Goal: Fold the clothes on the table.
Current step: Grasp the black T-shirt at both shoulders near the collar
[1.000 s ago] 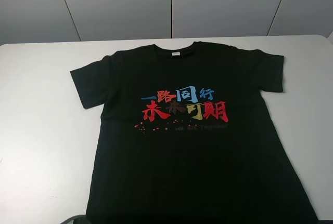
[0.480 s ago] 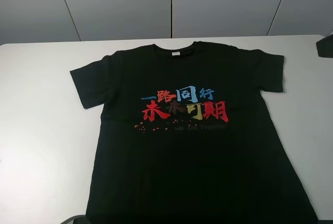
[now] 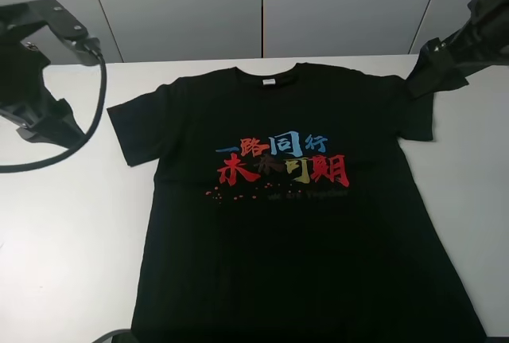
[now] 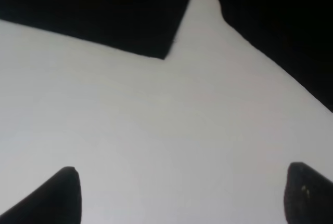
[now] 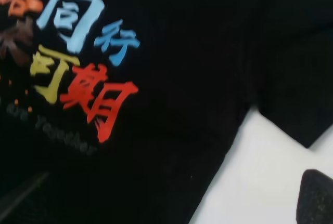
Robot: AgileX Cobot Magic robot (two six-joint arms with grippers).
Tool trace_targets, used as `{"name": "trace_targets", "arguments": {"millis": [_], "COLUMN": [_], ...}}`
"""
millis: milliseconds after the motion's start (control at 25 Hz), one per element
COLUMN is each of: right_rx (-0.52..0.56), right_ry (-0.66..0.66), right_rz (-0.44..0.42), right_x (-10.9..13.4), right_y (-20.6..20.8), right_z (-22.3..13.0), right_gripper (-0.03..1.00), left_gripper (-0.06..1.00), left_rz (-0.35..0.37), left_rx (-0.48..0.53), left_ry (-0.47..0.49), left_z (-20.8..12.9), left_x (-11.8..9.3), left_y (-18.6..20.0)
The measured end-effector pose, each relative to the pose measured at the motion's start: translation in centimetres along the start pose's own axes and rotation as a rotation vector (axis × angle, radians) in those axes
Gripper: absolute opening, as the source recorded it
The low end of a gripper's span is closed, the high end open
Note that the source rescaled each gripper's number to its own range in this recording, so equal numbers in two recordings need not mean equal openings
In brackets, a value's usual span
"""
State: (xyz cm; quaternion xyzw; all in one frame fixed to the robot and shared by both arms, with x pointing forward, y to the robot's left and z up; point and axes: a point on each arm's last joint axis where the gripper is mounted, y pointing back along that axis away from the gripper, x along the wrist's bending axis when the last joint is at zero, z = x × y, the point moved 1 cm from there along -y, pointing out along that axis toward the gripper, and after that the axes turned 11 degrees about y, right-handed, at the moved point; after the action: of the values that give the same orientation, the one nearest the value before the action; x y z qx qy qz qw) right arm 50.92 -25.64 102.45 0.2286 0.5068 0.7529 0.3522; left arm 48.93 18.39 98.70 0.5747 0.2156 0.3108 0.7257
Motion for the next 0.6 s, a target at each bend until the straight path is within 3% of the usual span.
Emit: {"name": "trace_targets", "arguments": {"millis": [240, 600], "right_rx": [0.054, 0.053], "right_ry": [0.017, 0.029], "right_rz": [0.045, 0.045], "right_x": [-0.2, -0.1], "right_y": [-1.9, -1.9], "right_z": [0.1, 0.2], "right_gripper": [0.99, 0.99], "left_gripper": [1.0, 1.0], "left_rz": [-0.059, -0.091], "left_rx": [0.087, 0.133], "left_ry": [-0.178, -0.329], "left_z": [2.7, 7.5], "left_x": [-3.3, -6.2], "left_y": [-6.0, -9.7]}}
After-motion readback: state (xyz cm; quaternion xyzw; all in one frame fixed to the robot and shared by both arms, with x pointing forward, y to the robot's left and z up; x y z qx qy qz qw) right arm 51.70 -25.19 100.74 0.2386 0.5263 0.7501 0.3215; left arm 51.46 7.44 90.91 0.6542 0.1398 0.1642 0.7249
